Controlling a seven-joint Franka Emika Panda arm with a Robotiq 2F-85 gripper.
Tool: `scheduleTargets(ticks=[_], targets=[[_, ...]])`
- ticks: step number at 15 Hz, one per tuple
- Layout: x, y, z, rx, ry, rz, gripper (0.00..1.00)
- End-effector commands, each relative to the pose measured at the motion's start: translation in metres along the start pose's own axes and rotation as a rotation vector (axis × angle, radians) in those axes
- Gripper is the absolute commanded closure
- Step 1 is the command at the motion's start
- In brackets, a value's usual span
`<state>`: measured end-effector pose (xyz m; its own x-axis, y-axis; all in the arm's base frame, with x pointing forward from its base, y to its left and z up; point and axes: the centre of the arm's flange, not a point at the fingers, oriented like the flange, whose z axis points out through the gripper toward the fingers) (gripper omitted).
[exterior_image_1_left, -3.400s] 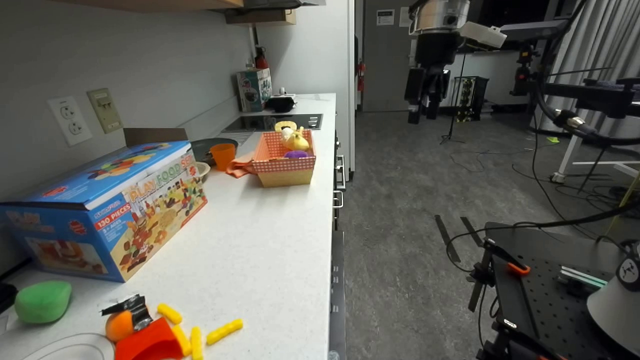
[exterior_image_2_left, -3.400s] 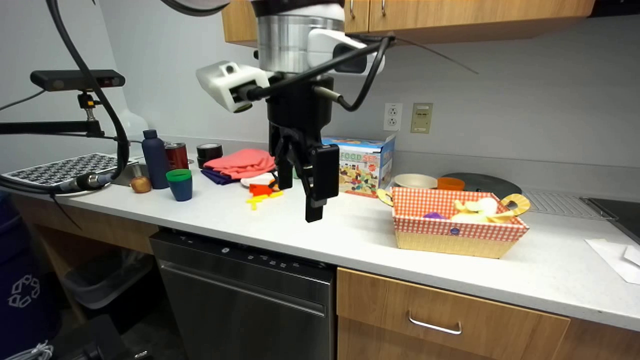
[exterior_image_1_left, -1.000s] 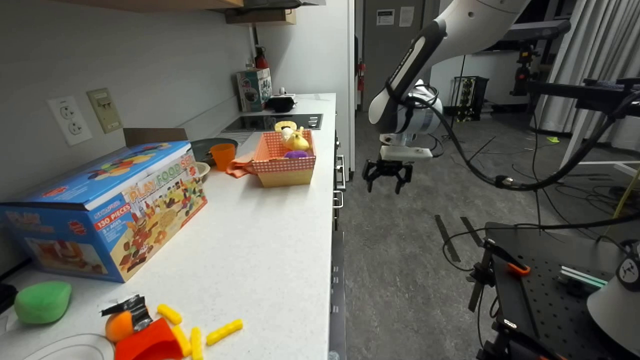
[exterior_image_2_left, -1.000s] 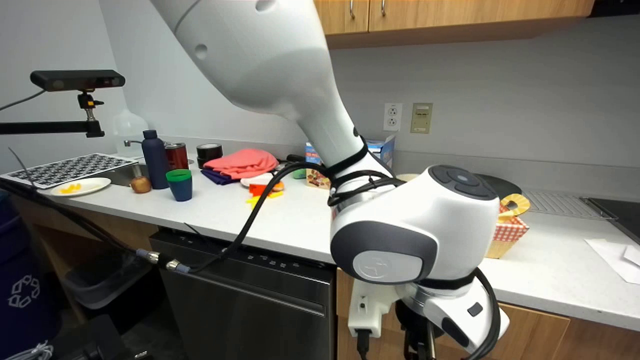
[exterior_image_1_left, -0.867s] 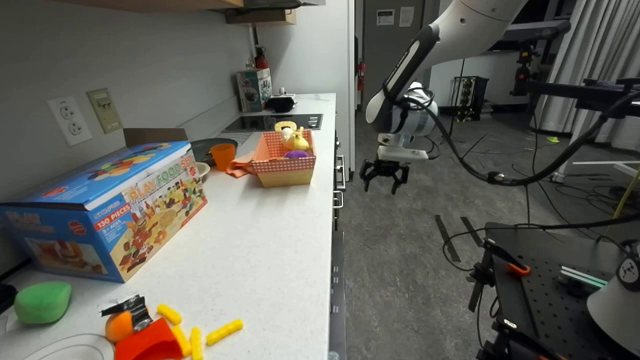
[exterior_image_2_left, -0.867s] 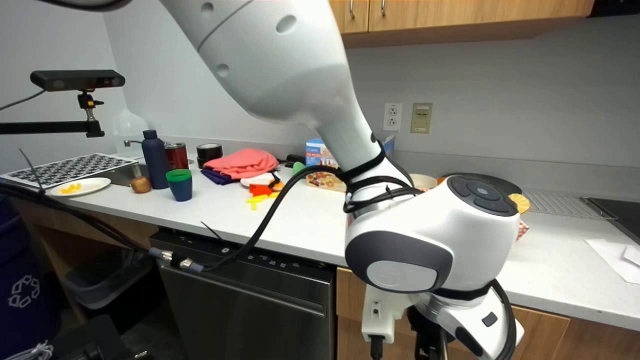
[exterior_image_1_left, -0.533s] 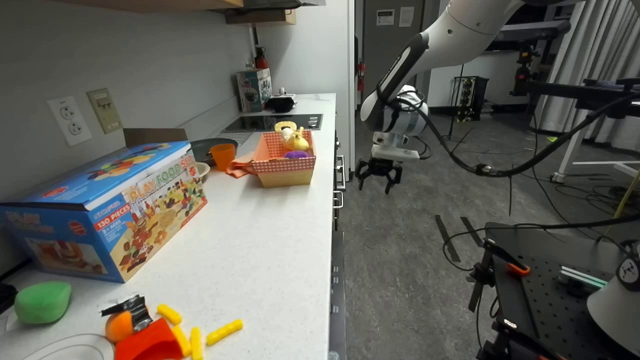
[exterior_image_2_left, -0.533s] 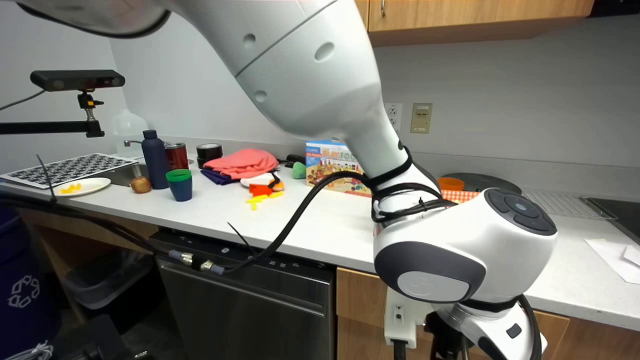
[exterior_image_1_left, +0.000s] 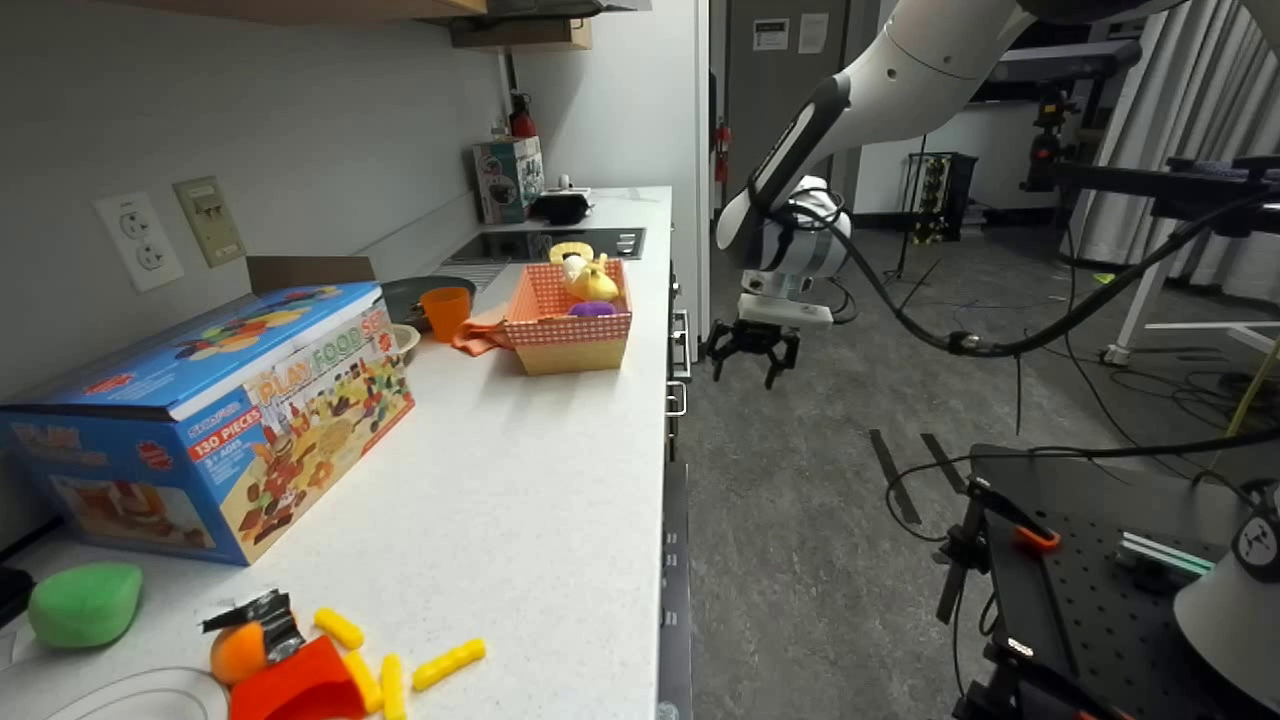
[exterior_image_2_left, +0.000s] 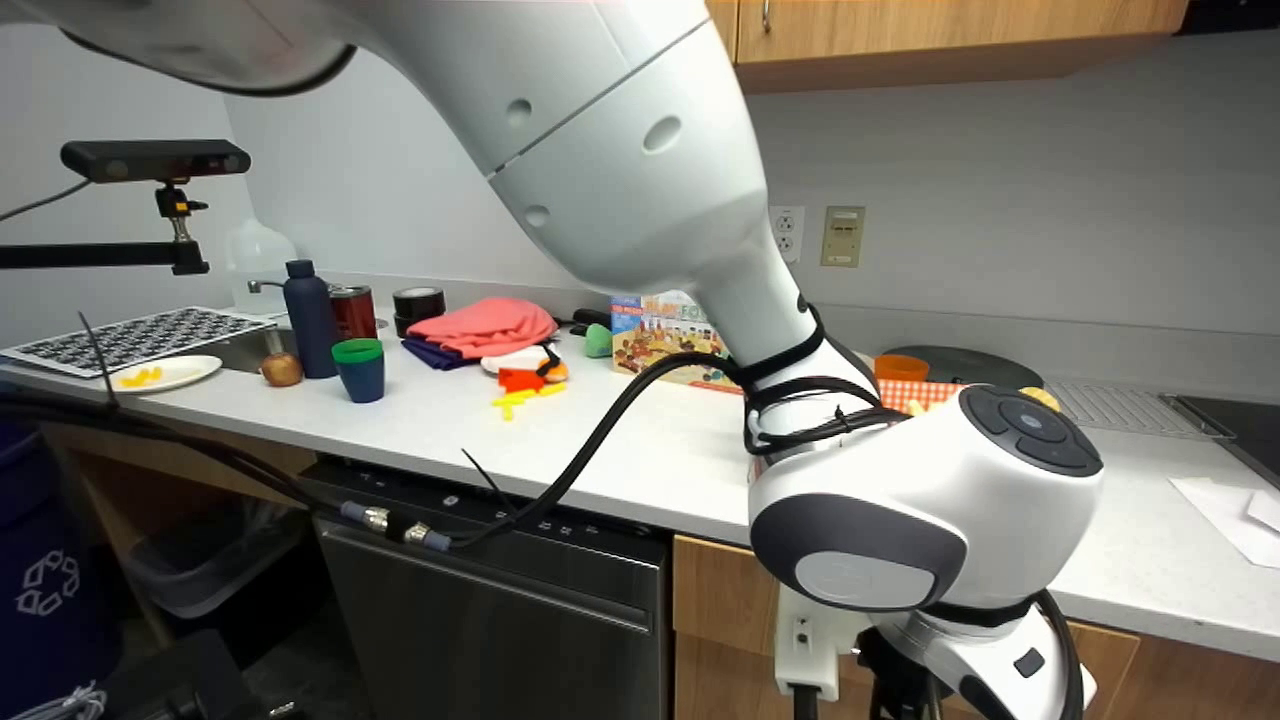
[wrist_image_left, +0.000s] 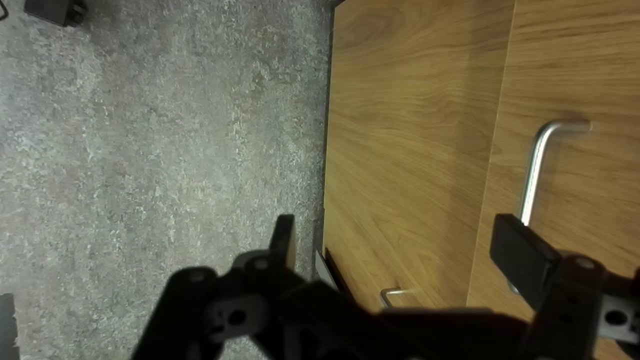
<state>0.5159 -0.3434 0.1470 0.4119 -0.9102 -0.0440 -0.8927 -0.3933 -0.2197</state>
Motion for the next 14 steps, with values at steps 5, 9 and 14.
scheduleTargets(ticks=[5,9,14], targets=[[0.029,-0.023,0.033,0.134,0.058,-0.002,0.00],[0.041,-0.031,0.042,0.159,0.062,-0.003,0.00],[0.048,-0.036,0.061,0.160,0.045,-0.001,0.00]])
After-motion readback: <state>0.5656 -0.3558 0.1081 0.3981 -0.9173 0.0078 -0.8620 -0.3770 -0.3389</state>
